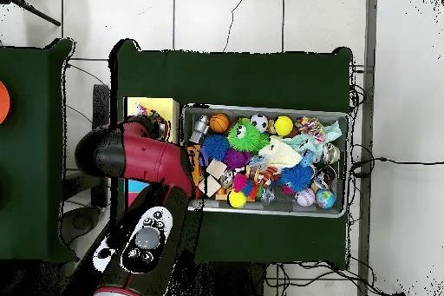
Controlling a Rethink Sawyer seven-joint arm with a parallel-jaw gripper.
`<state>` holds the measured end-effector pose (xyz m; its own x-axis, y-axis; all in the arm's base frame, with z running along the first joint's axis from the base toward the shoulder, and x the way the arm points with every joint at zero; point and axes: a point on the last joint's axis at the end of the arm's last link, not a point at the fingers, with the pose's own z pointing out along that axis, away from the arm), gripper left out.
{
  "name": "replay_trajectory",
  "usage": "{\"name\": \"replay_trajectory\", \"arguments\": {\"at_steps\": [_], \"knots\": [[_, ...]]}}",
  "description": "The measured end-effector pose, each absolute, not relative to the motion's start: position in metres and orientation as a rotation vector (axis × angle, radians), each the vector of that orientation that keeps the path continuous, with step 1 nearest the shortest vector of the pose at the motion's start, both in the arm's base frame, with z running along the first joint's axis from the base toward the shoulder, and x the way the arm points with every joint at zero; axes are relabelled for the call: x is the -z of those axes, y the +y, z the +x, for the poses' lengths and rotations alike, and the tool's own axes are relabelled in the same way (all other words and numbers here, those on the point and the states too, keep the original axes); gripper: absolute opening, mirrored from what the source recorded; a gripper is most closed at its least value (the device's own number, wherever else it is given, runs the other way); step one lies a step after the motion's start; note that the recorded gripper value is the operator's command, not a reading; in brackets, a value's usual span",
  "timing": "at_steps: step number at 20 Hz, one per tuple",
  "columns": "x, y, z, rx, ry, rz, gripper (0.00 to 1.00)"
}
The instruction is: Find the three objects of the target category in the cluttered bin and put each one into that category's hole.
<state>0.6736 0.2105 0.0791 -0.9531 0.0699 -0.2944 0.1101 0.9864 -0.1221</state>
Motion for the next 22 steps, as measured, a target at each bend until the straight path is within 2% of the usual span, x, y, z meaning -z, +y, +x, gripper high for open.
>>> {"name": "replay_trajectory", "arguments": {"at_steps": [8, 22], "knots": [[-0.077, 0.215, 0.671, 0.134, 2.871, 0.163, 0.0], [-0.048, 0.213, 0.675, -0.05, 2.937, 0.28, 0.0]]}}
